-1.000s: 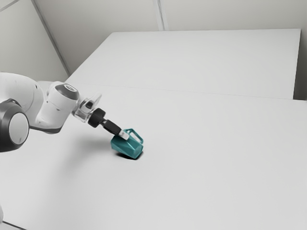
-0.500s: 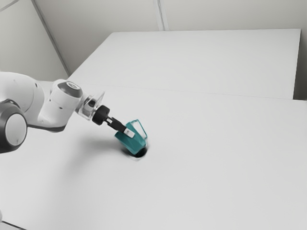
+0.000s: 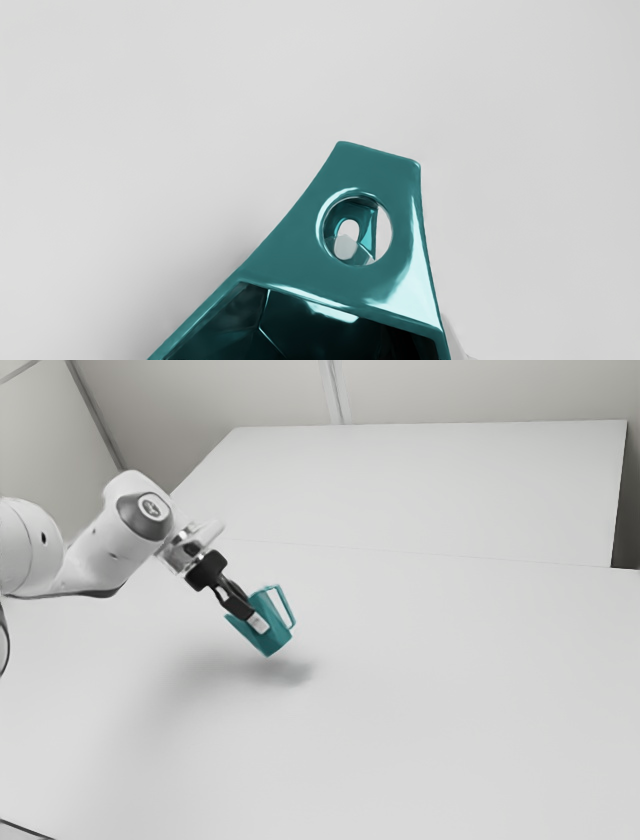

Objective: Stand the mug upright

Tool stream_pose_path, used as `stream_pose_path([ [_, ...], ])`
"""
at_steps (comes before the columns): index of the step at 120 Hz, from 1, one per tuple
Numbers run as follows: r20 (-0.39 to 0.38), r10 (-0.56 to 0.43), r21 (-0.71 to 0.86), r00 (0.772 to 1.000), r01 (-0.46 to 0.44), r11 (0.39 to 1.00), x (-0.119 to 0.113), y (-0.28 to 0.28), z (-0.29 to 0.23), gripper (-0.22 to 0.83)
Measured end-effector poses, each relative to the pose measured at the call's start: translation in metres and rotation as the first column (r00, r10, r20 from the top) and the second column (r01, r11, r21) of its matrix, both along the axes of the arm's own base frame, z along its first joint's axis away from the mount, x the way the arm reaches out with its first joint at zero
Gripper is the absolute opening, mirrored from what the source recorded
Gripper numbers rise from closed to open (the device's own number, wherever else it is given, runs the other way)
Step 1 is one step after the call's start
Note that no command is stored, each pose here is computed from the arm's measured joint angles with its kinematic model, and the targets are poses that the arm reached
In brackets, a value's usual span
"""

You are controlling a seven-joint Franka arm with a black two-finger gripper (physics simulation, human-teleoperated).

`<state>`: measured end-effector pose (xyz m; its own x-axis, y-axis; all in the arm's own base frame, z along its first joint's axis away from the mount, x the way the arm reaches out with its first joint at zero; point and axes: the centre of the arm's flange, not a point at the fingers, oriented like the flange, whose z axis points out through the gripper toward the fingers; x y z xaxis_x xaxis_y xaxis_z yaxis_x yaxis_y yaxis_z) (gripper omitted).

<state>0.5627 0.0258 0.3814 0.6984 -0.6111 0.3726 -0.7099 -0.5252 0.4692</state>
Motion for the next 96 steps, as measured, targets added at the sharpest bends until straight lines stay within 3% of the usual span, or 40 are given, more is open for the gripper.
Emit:
stream_pose_path([
  [27, 0.049, -0.106, 0.335, 0.993, 0.084, 0.938, 0.014, -0.043, -0.006, -0.16],
  [45, 0.111, -0.151, 0.481, 0.982, 0.08, 0.873, 0.026, -0.064, -0.013, -0.16],
  [96, 0.206, -0.071, 0.565, 0.976, -0.06, 0.823, 0.039, -0.074, -0.052, -0.16],
])
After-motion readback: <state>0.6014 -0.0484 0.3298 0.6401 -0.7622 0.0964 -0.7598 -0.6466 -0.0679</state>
